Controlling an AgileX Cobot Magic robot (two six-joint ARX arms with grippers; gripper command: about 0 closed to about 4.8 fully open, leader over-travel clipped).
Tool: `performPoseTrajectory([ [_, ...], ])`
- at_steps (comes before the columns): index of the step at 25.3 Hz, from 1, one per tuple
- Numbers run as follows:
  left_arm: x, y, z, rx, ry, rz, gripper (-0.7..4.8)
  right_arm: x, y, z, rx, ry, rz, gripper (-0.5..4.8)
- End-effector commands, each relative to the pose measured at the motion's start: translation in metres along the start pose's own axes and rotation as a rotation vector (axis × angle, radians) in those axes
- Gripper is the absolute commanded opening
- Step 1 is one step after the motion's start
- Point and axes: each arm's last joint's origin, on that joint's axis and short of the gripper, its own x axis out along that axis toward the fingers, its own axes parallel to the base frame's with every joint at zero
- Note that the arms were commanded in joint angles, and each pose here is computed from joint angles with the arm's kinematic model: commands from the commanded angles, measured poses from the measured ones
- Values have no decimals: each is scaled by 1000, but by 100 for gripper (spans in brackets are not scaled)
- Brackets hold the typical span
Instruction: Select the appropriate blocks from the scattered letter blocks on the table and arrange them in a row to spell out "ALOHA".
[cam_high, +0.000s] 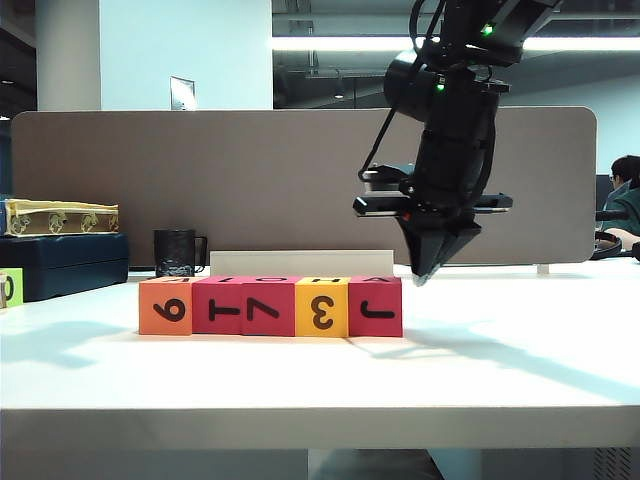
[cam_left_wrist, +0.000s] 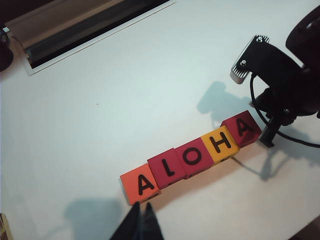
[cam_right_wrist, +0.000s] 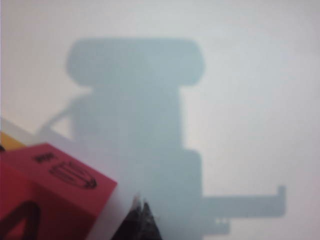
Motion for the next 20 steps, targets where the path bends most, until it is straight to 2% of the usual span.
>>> performPoseTrajectory([
  [1, -3, 0, 1, 5, -18, 0, -6, -3, 1, 7, 0, -64, 18, -4],
  [7, -3, -1, 1, 6, -18, -1, -6, -3, 1, 12, 3, -121, 29, -4],
  [14, -3, -1, 1, 6, -19, -4, -6, -3, 5, 11, 0, -110, 118, -4],
  [20, -3, -1, 1, 6, -19, -4, -6, -3, 5, 8, -1, -76, 144, -4],
])
